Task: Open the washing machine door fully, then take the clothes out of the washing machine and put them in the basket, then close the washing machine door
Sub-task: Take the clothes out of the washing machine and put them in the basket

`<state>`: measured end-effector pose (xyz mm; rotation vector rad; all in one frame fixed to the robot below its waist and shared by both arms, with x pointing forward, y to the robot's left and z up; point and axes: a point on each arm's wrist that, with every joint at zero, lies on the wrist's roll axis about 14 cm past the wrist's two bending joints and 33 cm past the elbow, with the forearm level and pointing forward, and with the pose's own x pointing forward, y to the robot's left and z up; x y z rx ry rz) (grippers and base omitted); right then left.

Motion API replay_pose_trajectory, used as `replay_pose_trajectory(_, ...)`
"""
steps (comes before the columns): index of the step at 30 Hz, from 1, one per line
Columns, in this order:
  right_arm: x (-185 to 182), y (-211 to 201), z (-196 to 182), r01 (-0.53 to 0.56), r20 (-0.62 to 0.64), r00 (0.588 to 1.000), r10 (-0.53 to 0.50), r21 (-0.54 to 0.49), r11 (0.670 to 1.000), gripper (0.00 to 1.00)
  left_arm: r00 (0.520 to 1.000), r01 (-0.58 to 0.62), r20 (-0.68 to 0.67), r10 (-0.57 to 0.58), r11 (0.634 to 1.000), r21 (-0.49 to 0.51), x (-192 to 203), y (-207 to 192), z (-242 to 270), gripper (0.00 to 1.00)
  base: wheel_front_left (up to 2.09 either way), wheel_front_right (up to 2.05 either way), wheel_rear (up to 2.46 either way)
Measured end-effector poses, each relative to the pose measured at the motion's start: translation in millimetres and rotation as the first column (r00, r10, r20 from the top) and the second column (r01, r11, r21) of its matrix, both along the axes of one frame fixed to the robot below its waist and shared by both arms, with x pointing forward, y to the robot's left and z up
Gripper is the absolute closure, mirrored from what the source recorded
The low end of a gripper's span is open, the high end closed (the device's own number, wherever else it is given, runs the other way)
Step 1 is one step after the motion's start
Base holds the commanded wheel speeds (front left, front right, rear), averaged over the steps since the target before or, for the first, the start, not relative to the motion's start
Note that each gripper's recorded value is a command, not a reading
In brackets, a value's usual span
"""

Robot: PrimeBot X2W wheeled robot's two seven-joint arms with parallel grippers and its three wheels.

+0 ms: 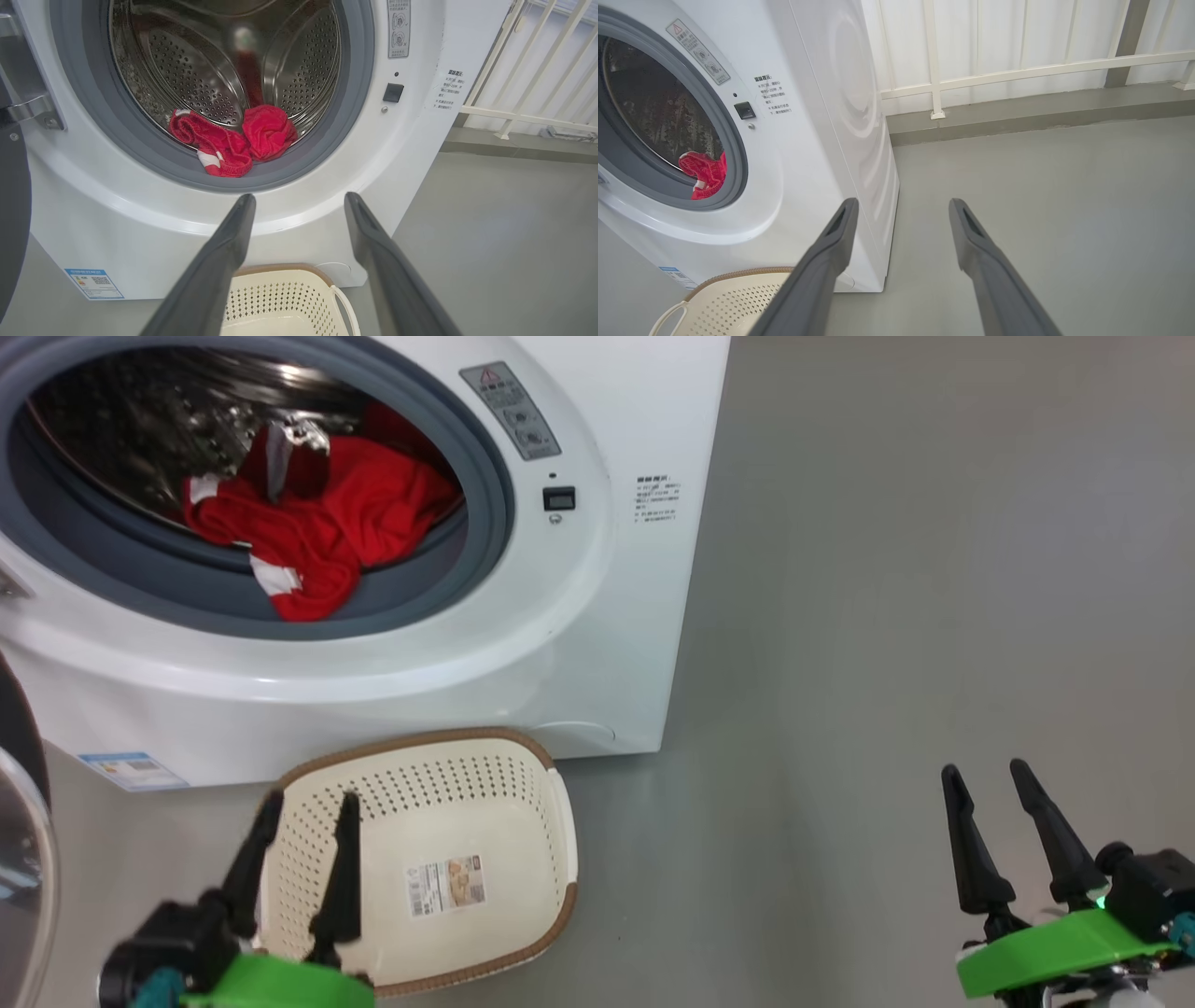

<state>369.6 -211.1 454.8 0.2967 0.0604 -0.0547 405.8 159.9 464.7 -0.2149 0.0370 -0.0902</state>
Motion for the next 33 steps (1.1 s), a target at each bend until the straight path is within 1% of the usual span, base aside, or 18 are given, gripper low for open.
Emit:
replay_pose_trajectory(6, 19, 4, -4, -0.012, -0.004, 1.0, 0.012, 0.001, 1.0, 0.0, 0.999, 0.011, 0.042, -0.012, 0.999, 0.03, 47, -6, 10, 0.0, 0.0, 0.0, 0.0)
replay_pose_trajectory(12, 40, 7, -15, -0.02, -0.021, 1.0, 0.02, 0.007, 1.0, 0.0, 0.995, -0.003, 0.104, -0.001, 0.999, 0.034, 109, -15, 27, 0.0, 0.0, 0.0, 0.0)
replay_pose_trajectory(15, 53, 10, -20, -0.03, -0.025, 0.999, 0.03, 0.012, 0.999, 0.0, 0.994, -0.008, 0.114, 0.004, 0.999, 0.033, 140, -20, 28, 0.0, 0.0, 0.0, 0.0)
replay_pose_trajectory(18, 64, 10, -28, -0.023, -0.034, 0.999, 0.024, 0.036, 0.999, 0.0, 0.995, -0.002, 0.095, 0.0, 1.0, 0.022, 167, -28, 19, 0.0, 0.0, 0.0, 0.0)
replay_pose_trajectory(26, 75, -1, -58, 0.01, -0.098, 0.995, -0.007, 0.029, 1.0, 0.0, 1.0, -0.02, 0.01, 0.02, 1.0, 0.01, 228, -31, -20, 0.0, 0.0, 0.0, 0.0)
replay_pose_trajectory(33, 75, -11, -76, 0.037, -0.142, 0.989, -0.034, 0.017, 0.999, 0.0, 0.998, -0.029, -0.052, 0.033, 0.998, 0.063, 264, -29, -54, 0.0, 0.0, 0.0, 0.0)
